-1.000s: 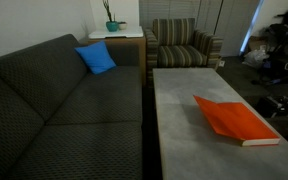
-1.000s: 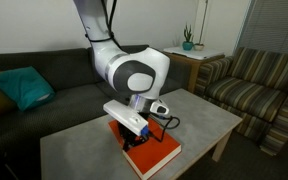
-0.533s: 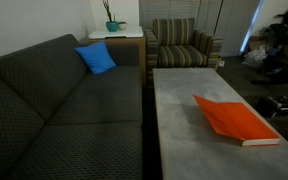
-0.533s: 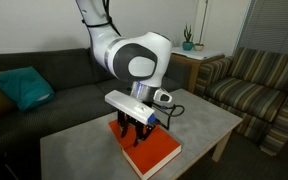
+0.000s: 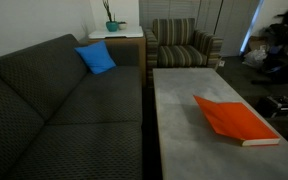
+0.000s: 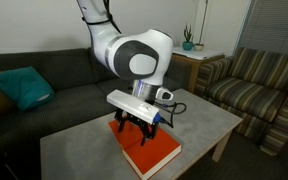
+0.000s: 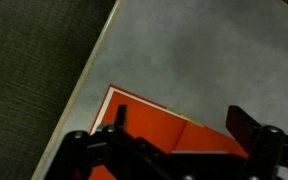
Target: Open the first cover of the book
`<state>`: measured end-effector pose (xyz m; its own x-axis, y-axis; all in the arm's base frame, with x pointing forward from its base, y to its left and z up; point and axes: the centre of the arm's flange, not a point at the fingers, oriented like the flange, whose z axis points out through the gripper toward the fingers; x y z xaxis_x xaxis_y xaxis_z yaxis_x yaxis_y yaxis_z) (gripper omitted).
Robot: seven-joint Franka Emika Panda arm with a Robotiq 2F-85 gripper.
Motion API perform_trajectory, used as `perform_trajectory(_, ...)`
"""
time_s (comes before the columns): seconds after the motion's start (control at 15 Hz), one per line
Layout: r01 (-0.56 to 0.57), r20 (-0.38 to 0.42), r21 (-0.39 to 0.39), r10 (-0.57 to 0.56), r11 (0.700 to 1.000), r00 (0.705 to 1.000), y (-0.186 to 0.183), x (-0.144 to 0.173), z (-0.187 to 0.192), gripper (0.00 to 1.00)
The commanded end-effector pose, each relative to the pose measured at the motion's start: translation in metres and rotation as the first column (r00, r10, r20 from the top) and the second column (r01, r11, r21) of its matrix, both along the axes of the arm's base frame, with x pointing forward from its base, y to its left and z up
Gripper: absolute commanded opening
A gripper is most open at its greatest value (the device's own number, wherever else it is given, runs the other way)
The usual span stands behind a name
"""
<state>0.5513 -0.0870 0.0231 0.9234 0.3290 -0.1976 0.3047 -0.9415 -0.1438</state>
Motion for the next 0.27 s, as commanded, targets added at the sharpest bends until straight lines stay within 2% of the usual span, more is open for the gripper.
perform_trajectory(0.0, -0.046, -0.013, 0.019, 0.046, 0.999, 0.999, -0.004, -0.012, 0.01, 1.0)
perform_trajectory(0.2, -0.026, -0.004, 0.012, 0.026, 1.0, 1.0, 0.0, -0.002, -0.001, 1.0)
